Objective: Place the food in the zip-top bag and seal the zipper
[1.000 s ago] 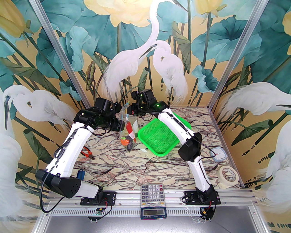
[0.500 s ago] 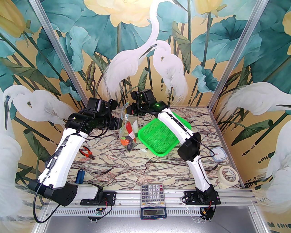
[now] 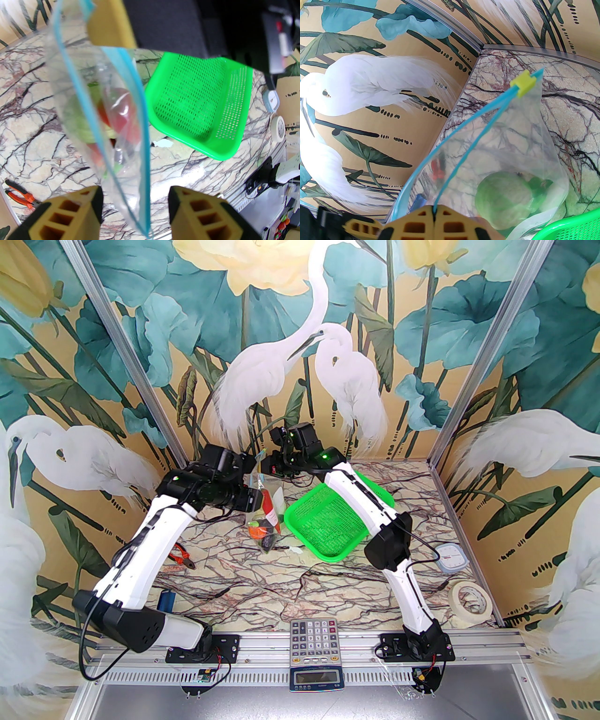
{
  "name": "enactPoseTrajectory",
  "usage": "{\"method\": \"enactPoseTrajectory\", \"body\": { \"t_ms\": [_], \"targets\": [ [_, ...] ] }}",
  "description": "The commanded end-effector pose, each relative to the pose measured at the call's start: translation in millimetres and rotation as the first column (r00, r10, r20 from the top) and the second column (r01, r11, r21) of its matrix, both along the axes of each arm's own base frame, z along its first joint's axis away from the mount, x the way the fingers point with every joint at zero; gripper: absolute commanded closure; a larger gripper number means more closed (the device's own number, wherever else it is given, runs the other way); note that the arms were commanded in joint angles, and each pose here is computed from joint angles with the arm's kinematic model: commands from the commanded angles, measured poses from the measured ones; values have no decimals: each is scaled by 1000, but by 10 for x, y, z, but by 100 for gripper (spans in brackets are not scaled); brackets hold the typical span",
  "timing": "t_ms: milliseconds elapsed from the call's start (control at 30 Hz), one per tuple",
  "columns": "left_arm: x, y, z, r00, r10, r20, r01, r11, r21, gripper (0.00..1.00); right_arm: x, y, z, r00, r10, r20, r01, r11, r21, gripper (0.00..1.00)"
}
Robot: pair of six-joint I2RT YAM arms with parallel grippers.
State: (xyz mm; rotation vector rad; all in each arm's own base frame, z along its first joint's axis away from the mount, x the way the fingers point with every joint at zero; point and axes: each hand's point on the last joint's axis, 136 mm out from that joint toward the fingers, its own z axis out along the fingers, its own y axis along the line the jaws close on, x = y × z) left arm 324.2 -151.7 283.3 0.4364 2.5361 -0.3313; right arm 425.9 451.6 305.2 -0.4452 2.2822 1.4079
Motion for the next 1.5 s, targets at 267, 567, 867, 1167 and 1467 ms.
{"method": "enactPoseTrajectory", "body": {
  "t_ms": [267, 567, 867, 1167, 1467],
  "targets": [
    [114, 178, -22, 999, 38, 38, -43, 985, 165, 66, 77, 15, 71, 1000, -7, 7, 7, 999, 35, 97],
    [293, 305, 18, 978, 57, 202, -99, 974, 205, 100, 30, -15, 162, 999, 12, 33, -13, 999, 38, 89],
    [424, 364, 539, 891, -14, 454, -60, 987, 148, 100, 63, -462, 509, 972, 4, 233, -8, 1000, 15, 63],
    [302, 185, 686, 832, -186, 523, 163, 983, 89, 100, 175, -1273, 646, 919, -85, 384, 63, 996, 69, 52],
    [247, 283, 869, 837, -100, 538, 252, 943, -217, 100, 20, -1283, 163, 919, -8, 395, -36, 994, 103, 45]
  ]
}}
